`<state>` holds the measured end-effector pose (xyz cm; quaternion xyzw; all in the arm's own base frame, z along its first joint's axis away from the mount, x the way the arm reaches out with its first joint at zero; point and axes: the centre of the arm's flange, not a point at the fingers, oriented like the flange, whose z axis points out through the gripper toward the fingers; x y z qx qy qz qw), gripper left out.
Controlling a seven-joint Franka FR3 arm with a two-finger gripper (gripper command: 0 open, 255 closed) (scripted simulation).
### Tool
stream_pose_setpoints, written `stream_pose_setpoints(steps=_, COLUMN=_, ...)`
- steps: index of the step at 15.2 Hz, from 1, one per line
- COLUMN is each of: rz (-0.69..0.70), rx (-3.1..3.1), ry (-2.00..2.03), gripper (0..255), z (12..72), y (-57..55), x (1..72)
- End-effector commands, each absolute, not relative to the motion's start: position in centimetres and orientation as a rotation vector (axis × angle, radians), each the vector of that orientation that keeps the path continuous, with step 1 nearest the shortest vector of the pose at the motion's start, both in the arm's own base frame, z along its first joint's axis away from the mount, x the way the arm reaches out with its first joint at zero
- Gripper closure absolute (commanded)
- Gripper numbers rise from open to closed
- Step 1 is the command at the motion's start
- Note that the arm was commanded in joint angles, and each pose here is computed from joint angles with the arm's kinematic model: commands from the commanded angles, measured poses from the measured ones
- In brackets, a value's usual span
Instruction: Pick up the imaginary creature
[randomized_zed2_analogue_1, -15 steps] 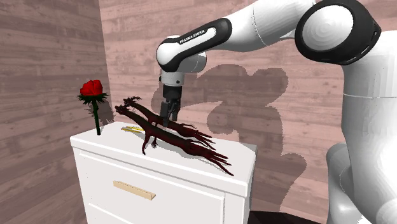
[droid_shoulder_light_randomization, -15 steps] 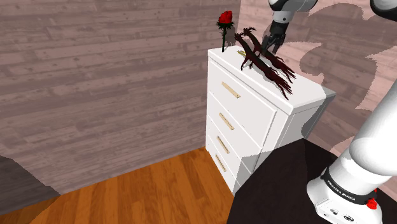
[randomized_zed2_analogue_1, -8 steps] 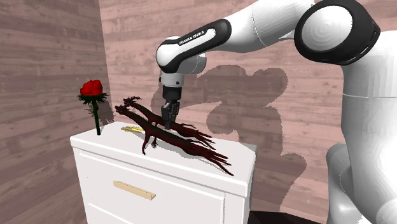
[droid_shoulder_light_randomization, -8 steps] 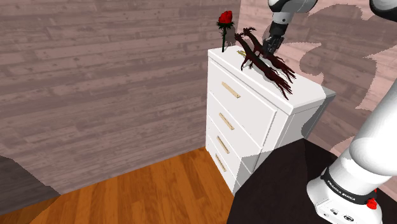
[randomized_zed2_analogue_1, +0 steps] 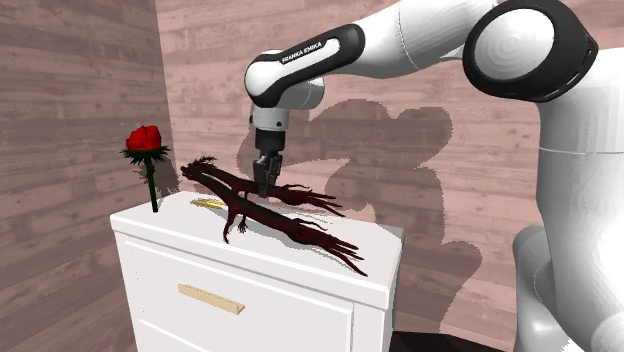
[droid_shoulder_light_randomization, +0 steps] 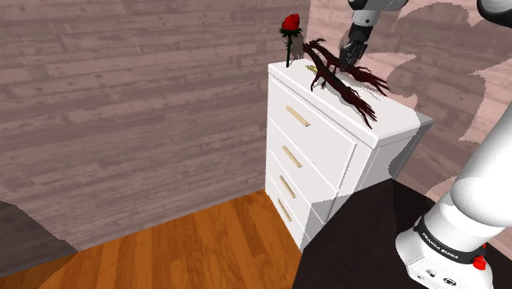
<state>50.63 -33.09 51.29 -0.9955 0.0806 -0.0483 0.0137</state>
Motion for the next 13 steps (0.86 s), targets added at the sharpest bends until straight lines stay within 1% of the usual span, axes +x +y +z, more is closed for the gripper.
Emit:
stream_pose_setpoints(steps=1, rz=-0.151, rx=-3.101, ry=0.251, gripper=255, z=52.4, y=-33.0, x=50.6)
stream_pose_setpoints(steps=11, rz=-0.151, rx=-3.101, ry=0.251, gripper=255, z=57.7, y=-33.0, x=50.6)
stream_pose_setpoints(steps=13, rz=-0.151, rx=-3.101, ry=0.251, gripper=255, z=57.7, y=-33.0, x=50.6)
